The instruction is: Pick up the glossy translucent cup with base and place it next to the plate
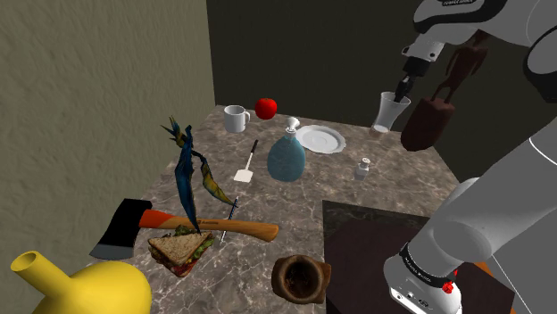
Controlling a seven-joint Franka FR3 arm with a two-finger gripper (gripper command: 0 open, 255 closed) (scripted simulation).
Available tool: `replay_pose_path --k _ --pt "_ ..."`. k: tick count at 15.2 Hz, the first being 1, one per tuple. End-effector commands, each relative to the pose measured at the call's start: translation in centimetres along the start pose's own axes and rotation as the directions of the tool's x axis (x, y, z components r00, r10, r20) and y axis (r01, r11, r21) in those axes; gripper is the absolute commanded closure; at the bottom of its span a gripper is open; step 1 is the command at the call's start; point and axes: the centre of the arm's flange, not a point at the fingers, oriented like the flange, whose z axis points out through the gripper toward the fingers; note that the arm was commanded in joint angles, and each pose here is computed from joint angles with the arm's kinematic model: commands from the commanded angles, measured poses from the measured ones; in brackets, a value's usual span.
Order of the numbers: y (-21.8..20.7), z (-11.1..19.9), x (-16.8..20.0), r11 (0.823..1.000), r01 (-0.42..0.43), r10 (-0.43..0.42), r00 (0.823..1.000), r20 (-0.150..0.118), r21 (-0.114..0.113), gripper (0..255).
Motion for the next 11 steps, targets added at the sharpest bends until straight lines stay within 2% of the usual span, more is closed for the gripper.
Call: replay_pose_path --k 1,11 --pt "0.3 0.9 -0.1 1.000 0.000 0.000 1.000 -0.001 -0.001 255" --pt "1.7 6.0 -0.1 1.000 0.000 0.000 1.000 -0.001 -0.001 255"
